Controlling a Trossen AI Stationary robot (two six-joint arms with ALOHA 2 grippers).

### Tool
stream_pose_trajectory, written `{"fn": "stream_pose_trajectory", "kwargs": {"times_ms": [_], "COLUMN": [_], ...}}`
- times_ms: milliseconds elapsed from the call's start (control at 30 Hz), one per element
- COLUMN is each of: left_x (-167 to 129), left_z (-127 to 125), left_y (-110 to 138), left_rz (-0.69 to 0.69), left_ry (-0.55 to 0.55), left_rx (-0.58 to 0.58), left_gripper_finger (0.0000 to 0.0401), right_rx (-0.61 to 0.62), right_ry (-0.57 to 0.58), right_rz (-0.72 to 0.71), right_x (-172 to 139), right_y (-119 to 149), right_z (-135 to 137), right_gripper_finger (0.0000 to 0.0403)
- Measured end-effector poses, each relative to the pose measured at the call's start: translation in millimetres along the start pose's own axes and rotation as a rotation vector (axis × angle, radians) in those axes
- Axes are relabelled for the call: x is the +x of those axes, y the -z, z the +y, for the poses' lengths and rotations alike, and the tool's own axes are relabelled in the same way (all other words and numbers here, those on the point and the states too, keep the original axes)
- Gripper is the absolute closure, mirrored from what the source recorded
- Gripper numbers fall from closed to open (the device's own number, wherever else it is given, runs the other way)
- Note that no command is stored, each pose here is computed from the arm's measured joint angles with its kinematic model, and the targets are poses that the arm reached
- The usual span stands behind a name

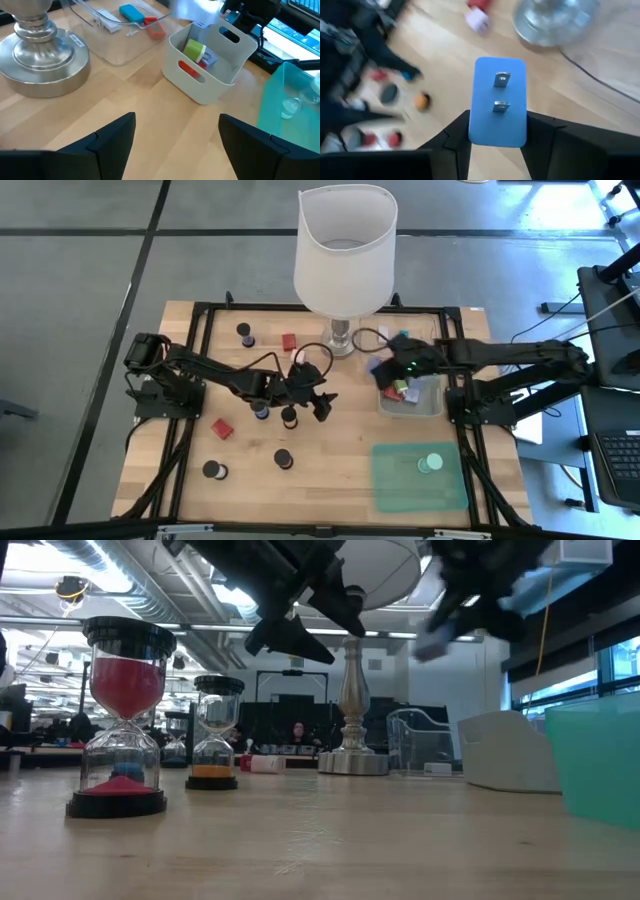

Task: Pick & Place Office items
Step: Put the purple charger adapter into the gray bin

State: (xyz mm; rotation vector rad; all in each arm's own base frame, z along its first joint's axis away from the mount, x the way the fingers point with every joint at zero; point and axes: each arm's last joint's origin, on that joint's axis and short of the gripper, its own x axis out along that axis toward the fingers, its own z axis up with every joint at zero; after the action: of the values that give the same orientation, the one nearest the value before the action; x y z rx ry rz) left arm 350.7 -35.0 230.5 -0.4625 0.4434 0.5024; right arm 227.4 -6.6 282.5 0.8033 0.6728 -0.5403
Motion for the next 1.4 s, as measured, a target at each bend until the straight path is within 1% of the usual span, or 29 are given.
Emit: {"fn": "stream_pose_trajectory", "kwargs": {"times_ms": [67, 200, 333, 433, 600, 700, 833, 933, 1033, 1167, 1300, 1400], "left_x": [0.3, 0.5, 1.0, 2.2, 3.4, 3.4, 3.3, 3.3, 3.2, 3.3, 3.2, 3.3], "left_z": [0.8, 1.4, 2.8, 6.3, 8.7, 8.8, 9.4, 9.6, 9.4, 9.6, 9.5, 9.5], "left_y": [-0.2, -0.1, -0.4, -1.2, -2.6, -2.3, -1.5, -0.9, -0.8, -0.7, -0.7, -0.8], "left_rz": [0.0, 0.001, 0.001, 0.0, -0.001, 0.001, 0.009, 0.016, 0.018, 0.018, 0.018, 0.017], "left_ry": [-0.006, -0.011, -0.023, -0.052, -0.061, -0.062, -0.068, -0.066, -0.063, -0.064, -0.064, -0.063], "left_rx": [0.014, 0.052, 0.059, 0.061, 0.046, 0.044, 0.047, 0.049, 0.038, 0.013, 0.011, -0.013], "left_gripper_finger": [0.012, 0.012, 0.012, 0.012, 0.012, 0.012, 0.012, 0.012, 0.012, 0.012, 0.012, 0.012], "right_rx": [-0.018, -0.008, 0.008, 0.003, -0.035, -0.05, -0.049, -0.058, -0.082, -0.116, -0.132, -0.148], "right_ry": [0.031, 0.122, 0.208, 0.261, 0.304, 0.328, 0.392, 0.386, 0.333, 0.3, 0.319, 0.325], "right_rz": [0.044, 0.15, 0.225, 0.267, 0.314, 0.333, 0.36, 0.38, 0.392, 0.392, 0.388, 0.393], "right_x": [-13.3, -35.9, -47.8, -50.3, -47.8, -43.2, -32.4, -23.1, -14.8, -7.8, -3.7, -1.6], "right_y": [7.3, 24.4, 37.6, 45.4, 55.8, 61.9, 74.2, 83.8, 91.2, 96.9, 100.6, 102.8], "right_z": [-6.5, -20.9, -29.9, -32.1, -28.9, -28.5, -37.2, -42.3, -43.2, -45.5, -51.1, -54.2], "right_gripper_finger": [0.0275, 0.0274, 0.0273, 0.0273, 0.0272, 0.0272, 0.0272, 0.0272, 0.0272, 0.0271, 0.0271, 0.0271]}}
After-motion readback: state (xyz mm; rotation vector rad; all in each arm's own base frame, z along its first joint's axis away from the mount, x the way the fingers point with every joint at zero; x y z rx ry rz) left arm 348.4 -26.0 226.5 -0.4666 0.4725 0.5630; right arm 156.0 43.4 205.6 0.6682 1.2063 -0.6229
